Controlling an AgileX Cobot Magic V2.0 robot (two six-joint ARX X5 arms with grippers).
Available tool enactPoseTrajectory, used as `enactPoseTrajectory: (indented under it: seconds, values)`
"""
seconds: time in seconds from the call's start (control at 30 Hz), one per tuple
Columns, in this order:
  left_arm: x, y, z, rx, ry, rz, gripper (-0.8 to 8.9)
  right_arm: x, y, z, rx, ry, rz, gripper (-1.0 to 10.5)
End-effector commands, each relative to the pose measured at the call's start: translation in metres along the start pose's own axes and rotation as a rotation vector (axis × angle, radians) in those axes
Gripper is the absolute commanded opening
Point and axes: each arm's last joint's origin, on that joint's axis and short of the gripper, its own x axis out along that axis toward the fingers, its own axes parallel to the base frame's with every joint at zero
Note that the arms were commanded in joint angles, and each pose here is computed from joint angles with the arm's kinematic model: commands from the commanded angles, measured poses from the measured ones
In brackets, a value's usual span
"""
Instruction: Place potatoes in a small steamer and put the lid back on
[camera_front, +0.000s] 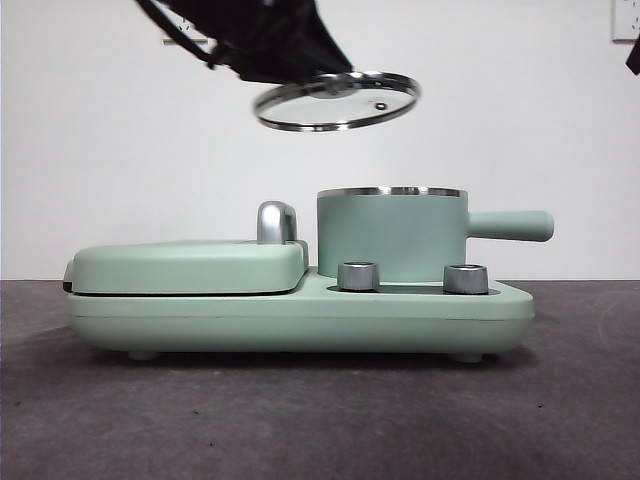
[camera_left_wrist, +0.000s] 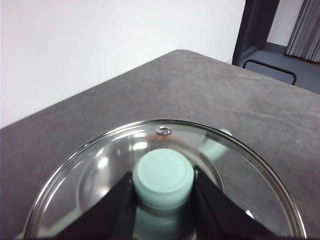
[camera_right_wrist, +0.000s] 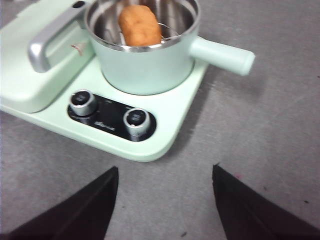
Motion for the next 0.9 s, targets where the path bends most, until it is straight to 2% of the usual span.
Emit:
enactPoseTrajectory:
  seconds: [0.03,0.4,0.7,0.9]
  values:
    - [0.020,-0.001,0.016,0.058,-0.062,-0.016,0.15,0.000,0.001,0.001,0.006,-0.003,0.001,2.9]
    - [0.075,0.003,-0.002,0.095,-0.021,-0.044,0.15,0.000,0.001,0.001,0.005,-0.004,0.001,2.9]
    - [0.092,0.006,-0.020,0.146,-0.021,-0.044,0.15,0.000,0.001,0.001,0.005,-0.004,0.001,2.9]
    - [0.097,0.007,-0.028,0.140,-0.001,-0.046,0.15,0.000,0.001,0.001,0.005,-0.003,0.001,2.9]
